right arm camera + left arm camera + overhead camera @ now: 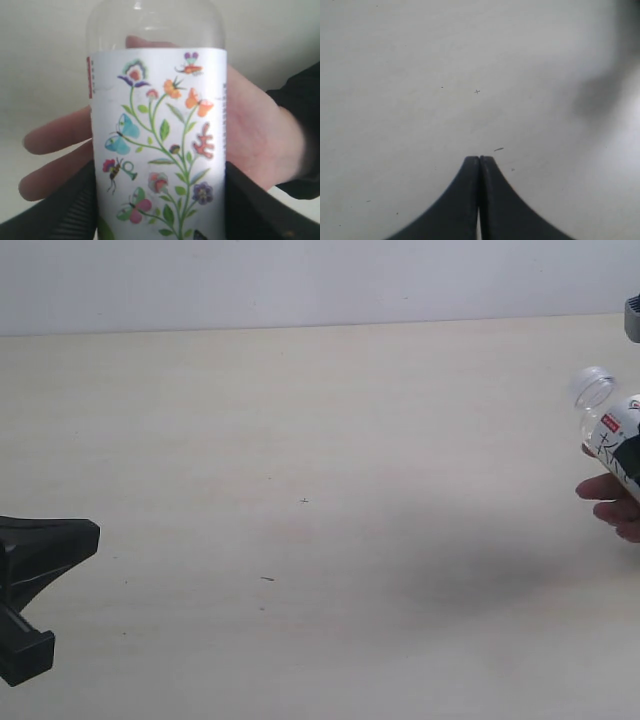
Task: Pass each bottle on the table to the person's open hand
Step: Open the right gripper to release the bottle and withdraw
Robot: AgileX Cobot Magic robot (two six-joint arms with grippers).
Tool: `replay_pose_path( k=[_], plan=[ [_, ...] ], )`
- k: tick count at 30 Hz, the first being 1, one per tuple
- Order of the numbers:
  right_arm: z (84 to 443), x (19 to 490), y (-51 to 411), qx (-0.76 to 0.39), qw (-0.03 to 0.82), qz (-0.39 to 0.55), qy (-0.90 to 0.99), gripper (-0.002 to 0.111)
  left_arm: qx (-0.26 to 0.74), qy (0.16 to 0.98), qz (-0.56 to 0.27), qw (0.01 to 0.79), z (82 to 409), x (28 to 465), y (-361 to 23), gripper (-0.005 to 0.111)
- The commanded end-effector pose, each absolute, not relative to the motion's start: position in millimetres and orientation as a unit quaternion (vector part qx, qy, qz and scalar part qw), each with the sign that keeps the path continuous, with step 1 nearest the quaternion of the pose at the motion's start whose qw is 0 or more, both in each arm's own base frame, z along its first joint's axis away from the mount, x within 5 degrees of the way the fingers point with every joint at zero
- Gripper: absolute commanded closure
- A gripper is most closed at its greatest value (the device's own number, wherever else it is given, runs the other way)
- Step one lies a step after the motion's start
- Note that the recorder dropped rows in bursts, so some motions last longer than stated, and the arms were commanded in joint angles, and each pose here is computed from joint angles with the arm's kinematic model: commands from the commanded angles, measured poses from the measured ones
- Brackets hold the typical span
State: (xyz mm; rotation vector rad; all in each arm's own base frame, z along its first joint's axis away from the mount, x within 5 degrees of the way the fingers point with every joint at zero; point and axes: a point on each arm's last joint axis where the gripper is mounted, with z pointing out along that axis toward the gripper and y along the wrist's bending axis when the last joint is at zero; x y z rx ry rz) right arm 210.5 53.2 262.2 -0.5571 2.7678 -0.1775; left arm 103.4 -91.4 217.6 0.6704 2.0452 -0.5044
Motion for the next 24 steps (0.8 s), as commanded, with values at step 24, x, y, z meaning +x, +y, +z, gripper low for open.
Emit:
replay_pose_path(
  k=[24],
  plan=[
    [321.7, 201.8, 58.2, -0.184, 0.308, -0.004, 0.933, 0.023, 0.271, 0.826, -0.203, 0.451, 217.7, 103.3, -90.8, 0.107]
  ],
)
